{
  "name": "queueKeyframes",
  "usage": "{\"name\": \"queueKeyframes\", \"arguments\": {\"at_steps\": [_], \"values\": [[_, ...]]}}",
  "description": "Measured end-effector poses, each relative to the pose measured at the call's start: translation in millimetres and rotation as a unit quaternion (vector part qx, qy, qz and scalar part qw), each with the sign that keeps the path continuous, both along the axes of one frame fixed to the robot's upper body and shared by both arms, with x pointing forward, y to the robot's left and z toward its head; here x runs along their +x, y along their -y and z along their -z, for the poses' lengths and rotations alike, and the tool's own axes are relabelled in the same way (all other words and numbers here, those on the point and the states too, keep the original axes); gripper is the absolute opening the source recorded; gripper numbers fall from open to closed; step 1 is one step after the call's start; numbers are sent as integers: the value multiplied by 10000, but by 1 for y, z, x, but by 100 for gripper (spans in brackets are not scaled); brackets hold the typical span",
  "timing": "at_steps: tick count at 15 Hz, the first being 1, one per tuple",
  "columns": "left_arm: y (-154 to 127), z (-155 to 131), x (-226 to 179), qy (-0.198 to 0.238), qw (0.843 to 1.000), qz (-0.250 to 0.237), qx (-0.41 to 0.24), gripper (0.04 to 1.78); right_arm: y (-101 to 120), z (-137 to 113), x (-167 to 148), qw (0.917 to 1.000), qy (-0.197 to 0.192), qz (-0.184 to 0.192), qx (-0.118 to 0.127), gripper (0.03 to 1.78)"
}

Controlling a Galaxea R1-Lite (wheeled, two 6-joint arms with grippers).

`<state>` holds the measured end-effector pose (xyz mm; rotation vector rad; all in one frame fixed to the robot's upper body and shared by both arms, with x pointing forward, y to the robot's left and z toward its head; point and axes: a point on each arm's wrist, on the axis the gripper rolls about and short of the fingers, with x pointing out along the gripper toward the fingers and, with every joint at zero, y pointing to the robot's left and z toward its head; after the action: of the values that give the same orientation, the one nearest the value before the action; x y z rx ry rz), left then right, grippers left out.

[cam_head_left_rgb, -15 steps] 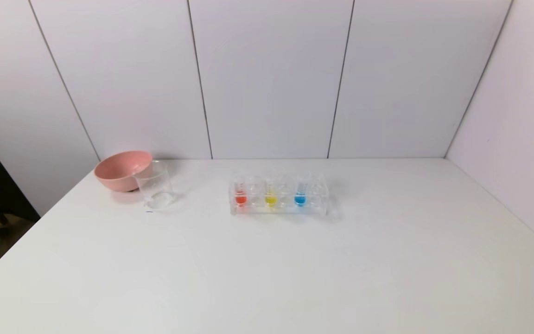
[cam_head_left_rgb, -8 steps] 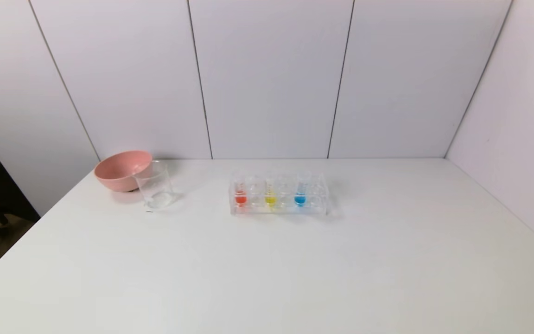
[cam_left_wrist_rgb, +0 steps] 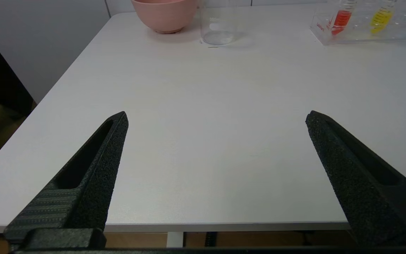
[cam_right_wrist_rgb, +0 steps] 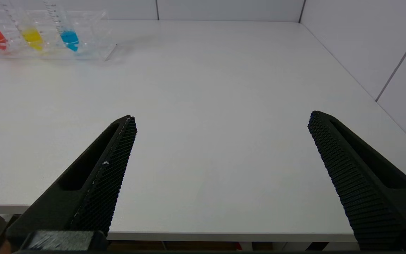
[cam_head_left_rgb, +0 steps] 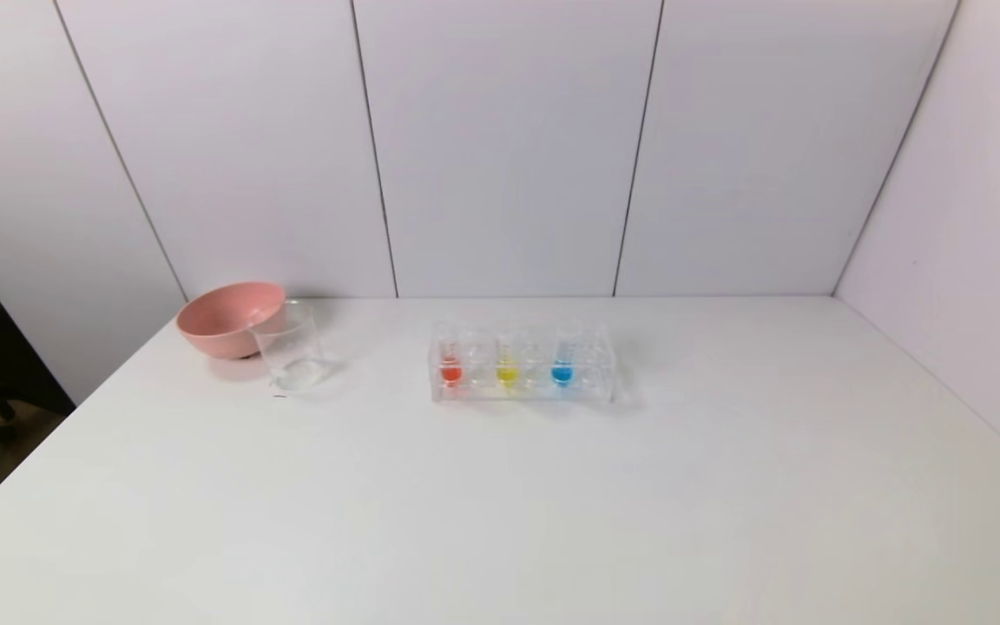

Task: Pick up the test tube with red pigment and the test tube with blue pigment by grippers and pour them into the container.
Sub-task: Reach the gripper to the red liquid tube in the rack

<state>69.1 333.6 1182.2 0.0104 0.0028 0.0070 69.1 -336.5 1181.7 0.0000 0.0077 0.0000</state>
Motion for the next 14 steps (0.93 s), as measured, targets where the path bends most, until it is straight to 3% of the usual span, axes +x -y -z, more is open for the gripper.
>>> {"name": "queueKeyframes", "arguments": {"at_steps": [3,14], "values": [[0,-7,-2,108,9999,16,-33,176,0,0,0,10000,0,0,0,177],[2,-89,-20,468,9974,545,-47,176,0,0,0,10000,0,0,0,177]]}}
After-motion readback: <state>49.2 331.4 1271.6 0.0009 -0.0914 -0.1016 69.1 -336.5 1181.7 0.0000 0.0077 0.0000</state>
